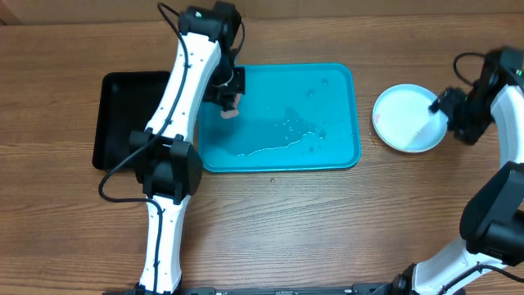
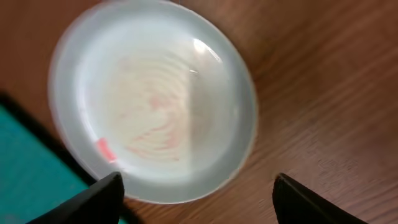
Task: Clean dirty plates on tray and stack at the side
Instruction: 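Carry the light-blue plate right and set it on the plate stack, then move the sponge left onto the black tray and release it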
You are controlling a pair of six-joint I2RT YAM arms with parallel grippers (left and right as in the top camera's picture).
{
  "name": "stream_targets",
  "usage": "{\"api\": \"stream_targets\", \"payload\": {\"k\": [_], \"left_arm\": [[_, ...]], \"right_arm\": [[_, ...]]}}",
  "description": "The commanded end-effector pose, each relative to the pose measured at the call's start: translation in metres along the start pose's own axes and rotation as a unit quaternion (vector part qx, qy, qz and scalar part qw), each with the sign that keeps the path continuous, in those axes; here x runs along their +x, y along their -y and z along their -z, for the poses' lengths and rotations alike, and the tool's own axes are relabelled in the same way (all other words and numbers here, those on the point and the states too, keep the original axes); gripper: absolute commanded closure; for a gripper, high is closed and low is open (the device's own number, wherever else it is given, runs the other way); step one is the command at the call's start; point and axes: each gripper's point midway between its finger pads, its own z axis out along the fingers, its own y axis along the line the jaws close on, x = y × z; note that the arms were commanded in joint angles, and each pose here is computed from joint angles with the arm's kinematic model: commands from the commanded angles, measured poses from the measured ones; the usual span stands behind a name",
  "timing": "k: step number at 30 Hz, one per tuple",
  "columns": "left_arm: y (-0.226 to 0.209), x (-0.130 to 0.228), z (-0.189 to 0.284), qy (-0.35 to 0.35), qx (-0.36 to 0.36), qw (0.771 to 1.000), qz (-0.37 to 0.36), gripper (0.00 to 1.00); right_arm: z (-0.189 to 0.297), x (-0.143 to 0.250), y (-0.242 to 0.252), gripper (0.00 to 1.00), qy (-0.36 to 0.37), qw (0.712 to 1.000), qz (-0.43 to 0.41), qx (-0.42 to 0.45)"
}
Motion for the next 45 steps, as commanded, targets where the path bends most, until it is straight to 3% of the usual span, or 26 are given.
{"api": "stream_targets", "payload": {"k": [1, 8, 12, 15, 19, 25, 36, 42, 44, 45], "left_arm": [[-0.02, -0.015, 0.047, 0.077, -0.015, 0.997, 0.01, 0.96], [-0.048, 0.004, 0.13, 0.166, -0.012, 0.986, 0.014, 0.96], [-0.092, 0.038, 0.158, 0.185, -0.076, 0.978, 0.06, 0.96], [-0.131, 0.064, 0.154, 0.165, -0.129, 0.972, 0.11, 0.96], [-0.173, 0.07, 0.123, 0.123, -0.132, 0.971, 0.156, 0.96], [-0.208, 0.034, 0.054, 0.12, -0.061, 0.975, 0.175, 0.96], [-0.225, 0.012, -0.074, 0.056, -0.06, 0.988, 0.134, 0.96], [-0.228, 0.015, -0.103, 0.028, -0.06, 0.985, 0.157, 0.95], [-0.227, 0.013, -0.099, 0.033, -0.06, 0.985, 0.156, 0.81], [-0.228, 0.011, -0.096, 0.036, -0.06, 0.985, 0.156, 0.63]], "right_arm": [[0.027, -0.001, -0.044, 0.2, 0.024, 0.997, 0.06, -0.039], [0.029, 0.034, -0.098, 0.13, 0.015, 0.988, 0.141, -0.056], [0.028, 0.05, -0.12, 0.11, 0.013, 0.983, 0.172, -0.063], [0.028, 0.059, -0.135, 0.08, 0.018, 0.978, 0.193, -0.072], [0.028, 0.065, -0.148, 0.06, 0.023, 0.974, 0.208, -0.081], [0.028, 0.07, -0.152, 0.05, 0.021, 0.972, 0.218, -0.082], [0.028, 0.073, -0.15, 0.05, 0.016, 0.97, 0.229, -0.077], [0.027, 0.074, -0.146, 0.04, 0.014, 0.968, 0.239, -0.07], [0.027, 0.073, -0.145, 0.04, 0.014, 0.969, 0.239, -0.068], [0.027, 0.073, -0.145, 0.04, 0.015, 0.969, 0.239, -0.068]]}}
